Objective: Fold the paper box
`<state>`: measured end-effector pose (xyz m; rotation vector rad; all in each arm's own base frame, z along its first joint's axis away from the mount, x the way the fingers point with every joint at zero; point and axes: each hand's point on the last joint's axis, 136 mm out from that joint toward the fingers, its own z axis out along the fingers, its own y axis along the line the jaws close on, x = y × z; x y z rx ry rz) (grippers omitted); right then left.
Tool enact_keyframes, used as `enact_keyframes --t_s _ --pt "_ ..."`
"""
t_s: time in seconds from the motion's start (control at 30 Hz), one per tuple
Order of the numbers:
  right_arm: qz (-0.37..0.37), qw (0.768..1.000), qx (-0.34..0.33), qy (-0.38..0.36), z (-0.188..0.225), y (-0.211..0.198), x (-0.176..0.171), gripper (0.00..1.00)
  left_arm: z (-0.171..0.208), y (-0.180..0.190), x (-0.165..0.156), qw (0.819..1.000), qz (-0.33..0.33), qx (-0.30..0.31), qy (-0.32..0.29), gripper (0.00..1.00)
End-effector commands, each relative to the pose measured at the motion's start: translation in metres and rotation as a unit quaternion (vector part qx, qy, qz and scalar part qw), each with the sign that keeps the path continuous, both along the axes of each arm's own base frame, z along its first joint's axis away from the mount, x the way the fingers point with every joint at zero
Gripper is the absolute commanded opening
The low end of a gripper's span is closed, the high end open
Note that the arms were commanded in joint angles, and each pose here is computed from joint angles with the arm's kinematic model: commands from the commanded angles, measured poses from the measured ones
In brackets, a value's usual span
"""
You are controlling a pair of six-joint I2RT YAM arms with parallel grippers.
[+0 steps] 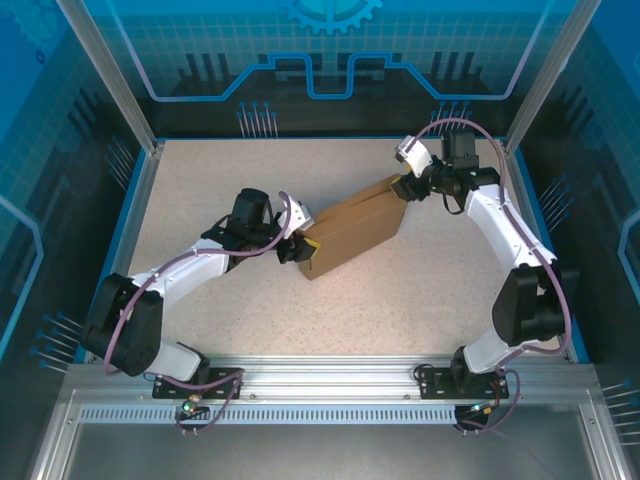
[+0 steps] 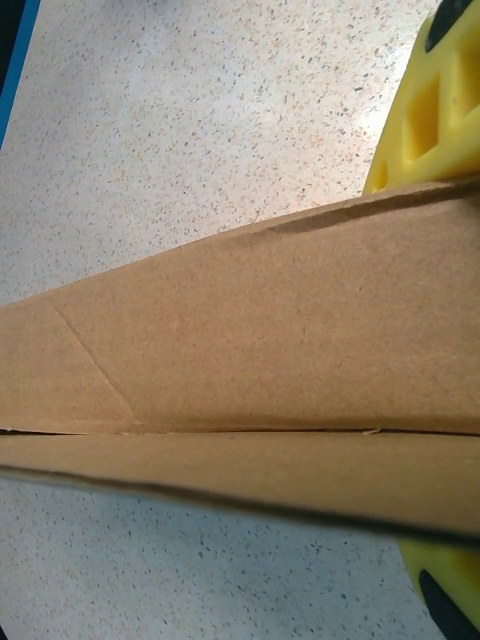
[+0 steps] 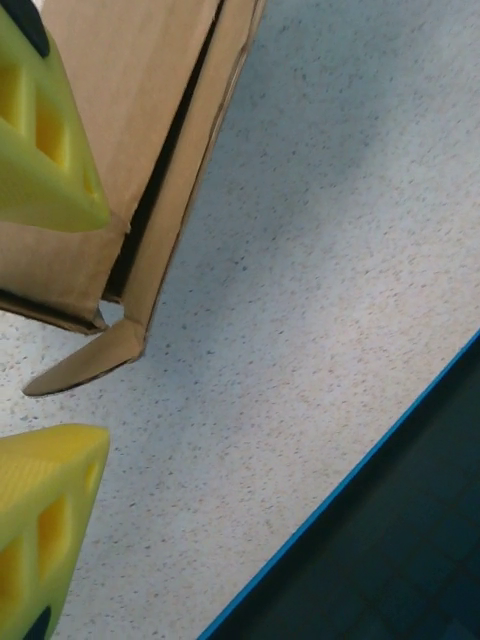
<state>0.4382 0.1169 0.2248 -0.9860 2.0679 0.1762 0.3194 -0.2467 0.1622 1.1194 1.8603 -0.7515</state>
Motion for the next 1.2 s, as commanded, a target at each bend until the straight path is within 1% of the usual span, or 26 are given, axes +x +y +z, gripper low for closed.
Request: enact_keyframes --t_s 0.0,0.13,0.3,0.4,0.5,0.6,0.7,0.93,1.17 --pt "0.014 0.998 -0.06 0.025 -0.019 -0.004 -0.002 0.49 0.002 -0.003 -0.006 1.0 -0.026 -0.004 0.01 0.41" --pt "0.017 0.997 -0.065 0.031 -0.025 -0.002 0.002 0.42 0.004 -0.002 -0.007 1.0 -0.025 -0.005 0.006 0.41" --pt "0.018 0.996 -0.075 0.047 -0.03 0.002 0.0 0.27 0.004 -0.002 -0.006 1.0 -0.022 -0.005 0.005 0.41" --pt "0.016 0.995 -0.083 0.052 -0.032 0.003 -0.003 0.25 0.004 -0.001 -0.006 1.0 -0.021 -0.004 0.005 0.41" --pt "0.008 0.995 -0.085 0.045 -0.028 0.001 -0.001 0.28 0.005 -0.002 -0.006 1.0 -0.021 -0.004 0.003 0.41" --pt "0.003 0.996 -0.079 0.037 -0.022 0.001 0.001 0.3 0.005 -0.001 -0.006 1.0 -0.02 -0.003 0.004 0.41" --pt "0.004 0.997 -0.07 0.035 -0.017 0.002 0.001 0.29 0.005 0.0 -0.007 1.0 -0.019 -0.002 0.003 0.41" --pt "0.002 0.997 -0.064 0.046 -0.017 0.002 -0.003 0.24 0.005 -0.001 -0.005 1.0 -0.018 -0.002 0.003 0.41" --pt "-0.006 0.998 -0.031 0.059 -0.007 0.005 -0.007 0.14 0.004 0.0 -0.005 1.0 -0.017 -0.001 0.006 0.42"
